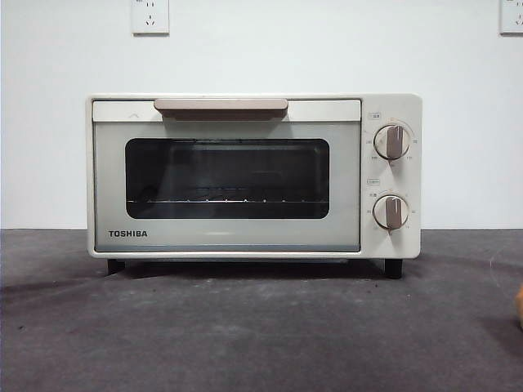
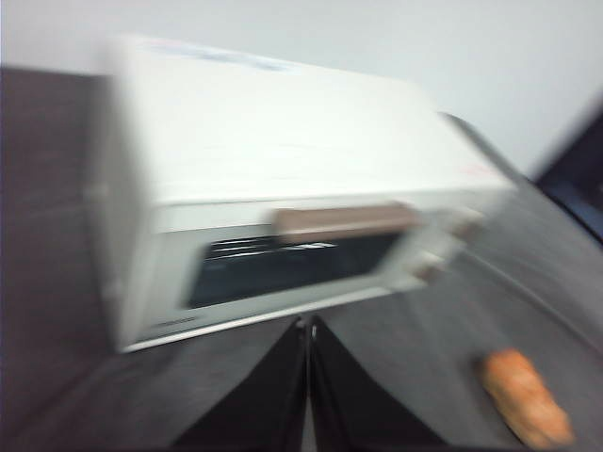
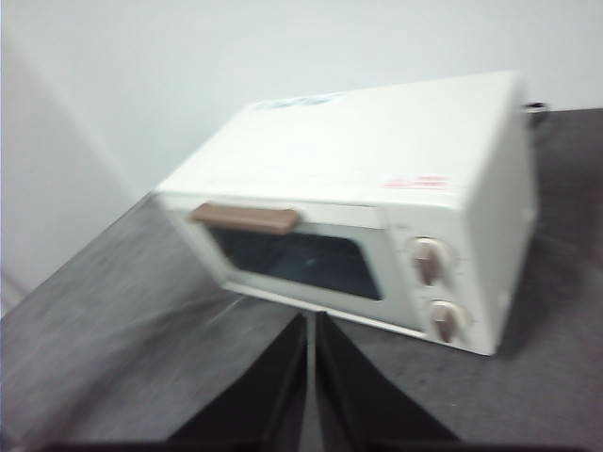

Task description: The left arm flap open the oven, the right arm pick bread and place it into oven, the left arm flap close the oven

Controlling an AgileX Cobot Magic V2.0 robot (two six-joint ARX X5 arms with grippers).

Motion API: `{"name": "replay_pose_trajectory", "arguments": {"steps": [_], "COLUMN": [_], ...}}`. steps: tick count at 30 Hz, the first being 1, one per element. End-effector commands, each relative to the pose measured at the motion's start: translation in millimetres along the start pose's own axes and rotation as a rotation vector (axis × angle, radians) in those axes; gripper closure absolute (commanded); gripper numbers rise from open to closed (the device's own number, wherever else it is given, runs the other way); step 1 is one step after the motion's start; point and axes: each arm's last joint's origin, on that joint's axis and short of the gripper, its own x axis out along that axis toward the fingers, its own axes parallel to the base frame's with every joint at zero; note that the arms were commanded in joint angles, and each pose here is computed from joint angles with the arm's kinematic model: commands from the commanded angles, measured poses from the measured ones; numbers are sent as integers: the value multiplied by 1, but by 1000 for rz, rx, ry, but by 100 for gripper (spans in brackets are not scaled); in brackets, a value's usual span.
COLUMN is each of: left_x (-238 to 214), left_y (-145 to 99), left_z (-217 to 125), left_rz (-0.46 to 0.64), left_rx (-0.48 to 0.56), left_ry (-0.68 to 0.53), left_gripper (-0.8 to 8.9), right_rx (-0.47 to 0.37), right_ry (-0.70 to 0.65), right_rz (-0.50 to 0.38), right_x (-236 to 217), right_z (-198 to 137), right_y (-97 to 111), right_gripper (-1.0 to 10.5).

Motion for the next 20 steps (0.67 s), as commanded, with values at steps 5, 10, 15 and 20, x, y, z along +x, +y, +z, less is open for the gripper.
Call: {"name": "replay_pose_trajectory", "arguments": {"steps": [5,10,15,20], "left_x": [-6,-7,-6,-6], "left_y": [-15,-16,-17,-17], "left_z": [4,4,6,6], "left_rz": [-165,-180,-182,-181], "left_rx": [147,165,172,172], "left_ry": [35,31,13,13], "left_gripper": [803,803,711,452], "right_rx": [-134,-128,-121,-105], "right_ry": [91,109,119,121], "right_rz": [99,110,94,93], "right_x": [-3,-3,-3,-3], "right_z": [13,12,11,11], "right_y": [14,15,14,14], "right_gripper": [935,935,855,559]}}
